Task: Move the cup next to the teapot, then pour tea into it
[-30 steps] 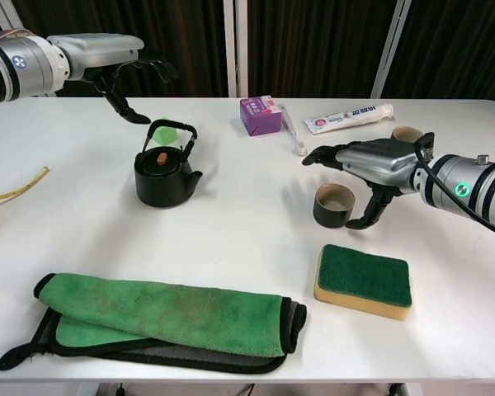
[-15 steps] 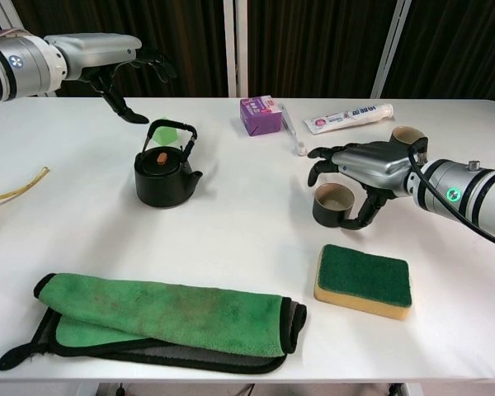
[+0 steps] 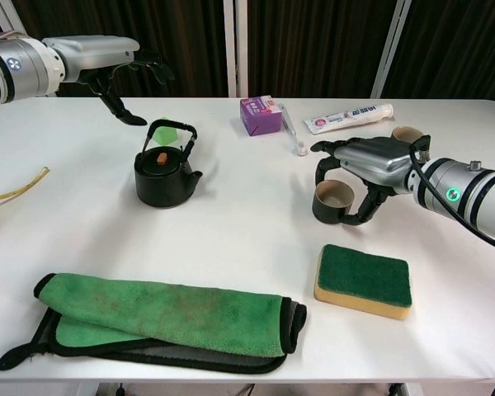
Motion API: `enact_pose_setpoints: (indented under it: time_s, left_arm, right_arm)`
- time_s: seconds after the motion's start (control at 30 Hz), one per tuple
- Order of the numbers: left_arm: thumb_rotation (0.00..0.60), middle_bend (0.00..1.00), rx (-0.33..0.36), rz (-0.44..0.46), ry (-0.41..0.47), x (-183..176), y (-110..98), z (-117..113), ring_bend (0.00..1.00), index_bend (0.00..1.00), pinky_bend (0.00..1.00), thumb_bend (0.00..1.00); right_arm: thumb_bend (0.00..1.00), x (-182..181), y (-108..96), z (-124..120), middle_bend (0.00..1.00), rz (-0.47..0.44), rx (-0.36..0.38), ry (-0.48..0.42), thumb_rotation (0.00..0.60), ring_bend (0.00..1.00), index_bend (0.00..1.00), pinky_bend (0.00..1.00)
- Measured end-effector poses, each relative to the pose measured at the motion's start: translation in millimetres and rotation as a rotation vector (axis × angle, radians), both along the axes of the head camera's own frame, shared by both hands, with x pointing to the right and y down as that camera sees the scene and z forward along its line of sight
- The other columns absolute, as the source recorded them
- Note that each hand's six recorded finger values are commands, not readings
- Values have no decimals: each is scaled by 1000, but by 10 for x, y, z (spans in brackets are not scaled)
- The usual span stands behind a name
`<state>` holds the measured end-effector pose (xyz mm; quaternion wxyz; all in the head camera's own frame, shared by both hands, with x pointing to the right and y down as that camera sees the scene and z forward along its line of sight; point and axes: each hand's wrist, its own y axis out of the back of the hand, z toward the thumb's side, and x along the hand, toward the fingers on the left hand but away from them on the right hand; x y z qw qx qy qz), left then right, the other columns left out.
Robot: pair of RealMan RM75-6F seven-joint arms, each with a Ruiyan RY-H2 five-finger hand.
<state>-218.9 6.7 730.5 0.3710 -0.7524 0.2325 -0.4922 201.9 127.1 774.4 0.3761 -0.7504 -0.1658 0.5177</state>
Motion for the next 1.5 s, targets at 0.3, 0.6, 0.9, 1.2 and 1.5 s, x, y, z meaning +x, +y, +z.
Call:
enact_pose_setpoints:
  time_s: [0.3,0.6,0.9,1.2,1.5]
  left_arm:
    - [570,196,2,-8,6,-19,-13,-13,74,193,128,195]
    - [599,196,-20,-71,46,-66,-78,-41,74,196,128,202]
    - [600,195,-21,-113,71,-176,-175,-132,74,200,127,200]
    - [600,196,-25,-128,88,-224,-201,-177,74,200,128,197]
    - [600,196,-26,-122,91,-214,-177,-171,74,200,128,197]
  right_arm:
    - [256,-160,-32,4,0,-19,15,-27,600,0,485,0]
    - [273,-568,-150,36,0,-82,41,-60,600,0,486,0]
    - [270,-738,-234,154,0,-92,30,-58,600,0,487,0]
    - [238,-849,-241,214,0,-97,18,-83,600,0,355,0]
    - [207,-796,-245,195,0,-103,18,-78,600,0,2,0]
